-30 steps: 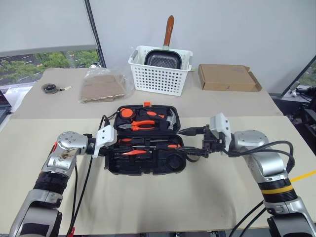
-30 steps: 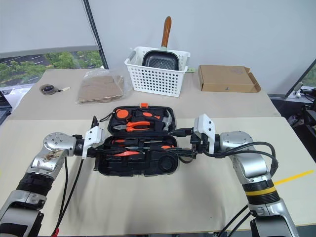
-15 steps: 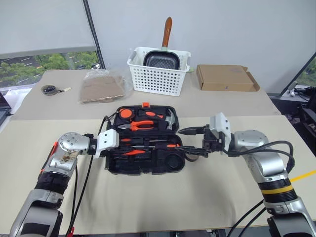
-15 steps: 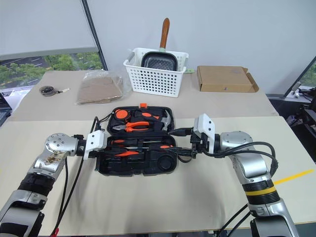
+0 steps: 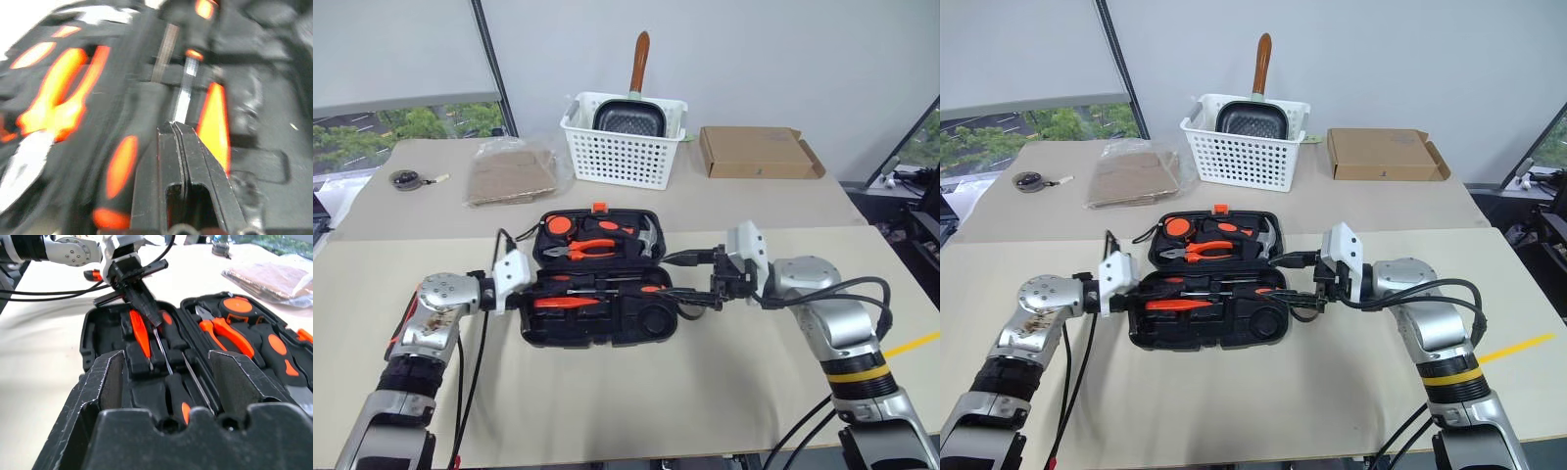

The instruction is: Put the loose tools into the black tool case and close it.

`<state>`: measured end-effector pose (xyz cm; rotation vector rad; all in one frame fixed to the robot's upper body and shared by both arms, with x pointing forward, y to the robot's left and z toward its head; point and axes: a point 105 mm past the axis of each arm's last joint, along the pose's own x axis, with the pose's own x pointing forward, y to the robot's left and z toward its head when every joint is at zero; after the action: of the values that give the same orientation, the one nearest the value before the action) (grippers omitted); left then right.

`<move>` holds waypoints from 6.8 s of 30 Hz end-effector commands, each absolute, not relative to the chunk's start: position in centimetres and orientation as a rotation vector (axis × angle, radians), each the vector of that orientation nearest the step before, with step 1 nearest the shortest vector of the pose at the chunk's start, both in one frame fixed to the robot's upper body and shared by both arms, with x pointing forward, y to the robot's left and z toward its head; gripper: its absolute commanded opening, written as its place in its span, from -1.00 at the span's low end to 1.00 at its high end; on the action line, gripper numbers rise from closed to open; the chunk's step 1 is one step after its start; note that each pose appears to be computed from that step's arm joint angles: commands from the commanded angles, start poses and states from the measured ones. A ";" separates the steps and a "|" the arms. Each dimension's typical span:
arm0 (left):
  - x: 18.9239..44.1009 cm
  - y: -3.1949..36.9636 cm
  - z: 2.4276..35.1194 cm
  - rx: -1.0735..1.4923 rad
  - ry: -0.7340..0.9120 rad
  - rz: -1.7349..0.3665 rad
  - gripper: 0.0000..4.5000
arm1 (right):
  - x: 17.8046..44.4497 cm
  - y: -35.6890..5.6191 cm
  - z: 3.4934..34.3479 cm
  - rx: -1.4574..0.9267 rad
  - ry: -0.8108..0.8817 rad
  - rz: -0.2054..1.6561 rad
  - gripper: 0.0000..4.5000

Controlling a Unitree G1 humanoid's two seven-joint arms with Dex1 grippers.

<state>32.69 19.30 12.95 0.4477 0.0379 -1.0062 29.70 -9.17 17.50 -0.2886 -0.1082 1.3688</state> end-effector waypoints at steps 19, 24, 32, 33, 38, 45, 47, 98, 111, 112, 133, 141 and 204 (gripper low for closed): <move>23.8 37.6 13.3 0.221 0.247 0.103 0.54 | 29.7 -6.2 22.4 -0.150 -0.283 1.549 0.42; 24.6 37.8 10.1 0.203 0.353 0.101 0.97 | 29.7 -5.7 22.6 -0.165 -0.285 1.569 0.42; 25.3 39.3 7.2 0.138 0.499 0.084 0.65 | 29.6 -5.8 22.9 -0.184 -0.289 1.557 0.42; 25.4 39.3 7.2 0.146 0.494 0.073 0.52 | 29.6 -5.9 22.9 -0.185 -0.289 1.552 0.42; 27.6 38.7 11.5 0.072 0.281 0.048 -0.21 | 29.5 -6.3 22.8 -0.188 -0.288 1.524 0.42; 30.5 33.3 17.8 0.093 0.045 -0.215 -0.24 | 29.4 -6.9 22.5 -0.190 -0.280 1.489 0.42; 31.1 28.8 19.2 0.146 0.005 -0.432 -0.24 | 29.6 -7.2 22.6 -0.192 -0.282 1.474 0.42; 28.1 13.7 14.2 0.615 0.192 -1.397 0.99 | 29.3 -10.4 19.5 -0.275 -0.202 1.347 0.42; 27.2 12.4 15.6 0.485 0.118 -1.451 0.14 | 29.6 -10.2 19.2 -0.276 -0.207 1.357 0.42; 27.0 12.1 15.1 0.486 0.121 -1.468 -0.02 | 29.7 -10.1 19.2 -0.276 -0.207 1.357 0.42; 27.6 11.1 8.8 0.503 0.137 -1.469 -0.97 | 29.6 -10.7 19.5 -0.294 -0.208 1.326 0.42; 28.0 11.4 7.0 0.551 0.184 -1.460 -0.97 | 29.7 -10.9 19.4 -0.299 -0.205 1.321 0.42; 23.4 13.8 19.0 0.387 0.135 -1.445 1.00 | 30.5 -14.9 13.0 -0.933 0.247 1.285 -0.97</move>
<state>23.41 13.84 18.07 0.3391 0.1652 -1.4533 30.17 -15.31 10.47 -0.8774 0.3297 1.2966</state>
